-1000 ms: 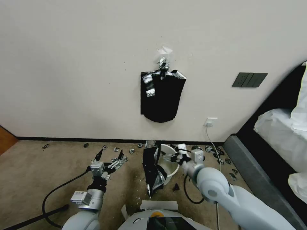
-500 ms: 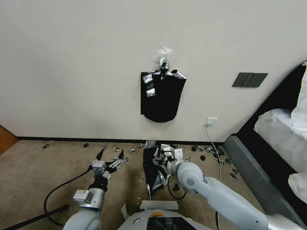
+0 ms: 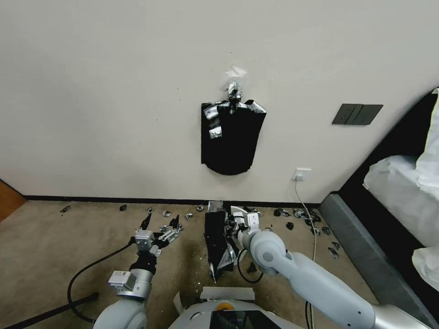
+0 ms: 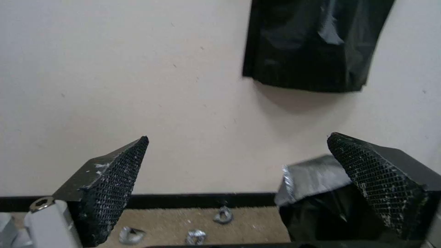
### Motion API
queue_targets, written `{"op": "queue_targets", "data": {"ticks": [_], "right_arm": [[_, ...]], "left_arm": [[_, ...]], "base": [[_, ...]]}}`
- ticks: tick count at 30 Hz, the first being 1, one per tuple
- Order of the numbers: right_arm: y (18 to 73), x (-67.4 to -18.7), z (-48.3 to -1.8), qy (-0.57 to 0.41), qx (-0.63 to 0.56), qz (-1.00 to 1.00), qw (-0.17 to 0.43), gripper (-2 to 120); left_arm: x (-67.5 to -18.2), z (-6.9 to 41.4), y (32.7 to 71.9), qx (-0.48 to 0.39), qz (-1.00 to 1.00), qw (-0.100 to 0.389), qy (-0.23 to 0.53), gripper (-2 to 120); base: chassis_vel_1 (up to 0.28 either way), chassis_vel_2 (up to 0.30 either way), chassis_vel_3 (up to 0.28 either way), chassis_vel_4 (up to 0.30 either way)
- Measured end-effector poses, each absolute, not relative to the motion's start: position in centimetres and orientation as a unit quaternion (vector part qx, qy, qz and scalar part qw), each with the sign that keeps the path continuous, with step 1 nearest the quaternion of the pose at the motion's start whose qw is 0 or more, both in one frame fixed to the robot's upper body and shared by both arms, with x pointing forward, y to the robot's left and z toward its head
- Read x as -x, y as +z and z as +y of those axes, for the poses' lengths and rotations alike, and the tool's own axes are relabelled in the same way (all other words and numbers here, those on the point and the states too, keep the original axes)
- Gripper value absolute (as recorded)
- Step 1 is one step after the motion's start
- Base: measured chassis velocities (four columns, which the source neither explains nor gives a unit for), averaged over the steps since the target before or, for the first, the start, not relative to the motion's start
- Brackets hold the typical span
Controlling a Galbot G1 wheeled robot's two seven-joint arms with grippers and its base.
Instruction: Place a trash bag onto the trash bin.
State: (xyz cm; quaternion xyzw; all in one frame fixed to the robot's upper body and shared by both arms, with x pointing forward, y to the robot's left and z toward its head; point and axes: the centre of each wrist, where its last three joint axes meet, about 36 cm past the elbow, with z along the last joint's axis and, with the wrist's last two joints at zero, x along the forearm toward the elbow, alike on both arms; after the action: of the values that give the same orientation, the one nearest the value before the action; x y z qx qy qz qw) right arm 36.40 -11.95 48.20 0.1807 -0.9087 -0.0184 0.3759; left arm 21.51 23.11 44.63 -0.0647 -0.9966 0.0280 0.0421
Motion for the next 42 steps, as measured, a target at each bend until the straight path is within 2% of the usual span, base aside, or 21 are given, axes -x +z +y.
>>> {"op": "queue_targets", "data": {"ticks": [2,4,7,9,12,21,30,35,42], "right_arm": [[47.9,-36.5,-12.4,0.002,-0.186,-0.914,0.361,0],[47.9,-36.6,-12.5,0.006,-0.188,-0.915,0.358,0],[47.9,-36.9,-13.0,0.014,-0.192,-0.916,0.353,0],[47.8,-36.9,-13.0,0.014,-0.192,-0.916,0.352,0],[47.4,-37.1,-13.1,0.015,-0.194,-0.916,0.351,0],[47.2,-37.0,-13.4,0.018,-0.192,-0.916,0.352,0],[47.3,-37.1,-13.8,0.019,-0.188,-0.917,0.351,0],[47.2,-37.2,-13.9,0.020,-0.186,-0.918,0.351,0],[47.1,-37.1,-14.0,0.019,-0.185,-0.917,0.352,0]], "left_arm": [[-22.0,22.5,44.6,0.079,-0.994,0.074,0.024,100],[-22.2,22.4,44.6,0.083,-0.993,0.083,0.021,100],[-23.6,21.1,44.2,0.078,-0.989,0.127,-0.005,100],[-23.7,21.0,44.1,0.078,-0.988,0.133,-0.006,100],[-25.4,19.9,43.4,0.086,-0.981,0.173,-0.005,100],[-31.8,15.5,43.3,0.088,-0.971,0.222,0.000,100],[-35.7,11.7,43.1,0.053,-0.939,0.339,-0.001,100],[-37.0,11.1,43.0,0.043,-0.934,0.354,0.008,98],[-39.7,10.2,42.7,0.013,-0.915,0.404,0.011,89]], "base": [[0.000,0.000,0.000,0.000],[0.000,0.000,0.000,0.000],[0.000,0.000,0.000,0.000],[0.000,0.000,0.000,0.000],[0.000,0.000,0.000,0.000],[0.000,0.000,0.000,0.000],[0.000,0.000,0.000,0.000],[0.000,0.000,0.000,0.000],[0.000,0.000,0.000,0.000]]}}
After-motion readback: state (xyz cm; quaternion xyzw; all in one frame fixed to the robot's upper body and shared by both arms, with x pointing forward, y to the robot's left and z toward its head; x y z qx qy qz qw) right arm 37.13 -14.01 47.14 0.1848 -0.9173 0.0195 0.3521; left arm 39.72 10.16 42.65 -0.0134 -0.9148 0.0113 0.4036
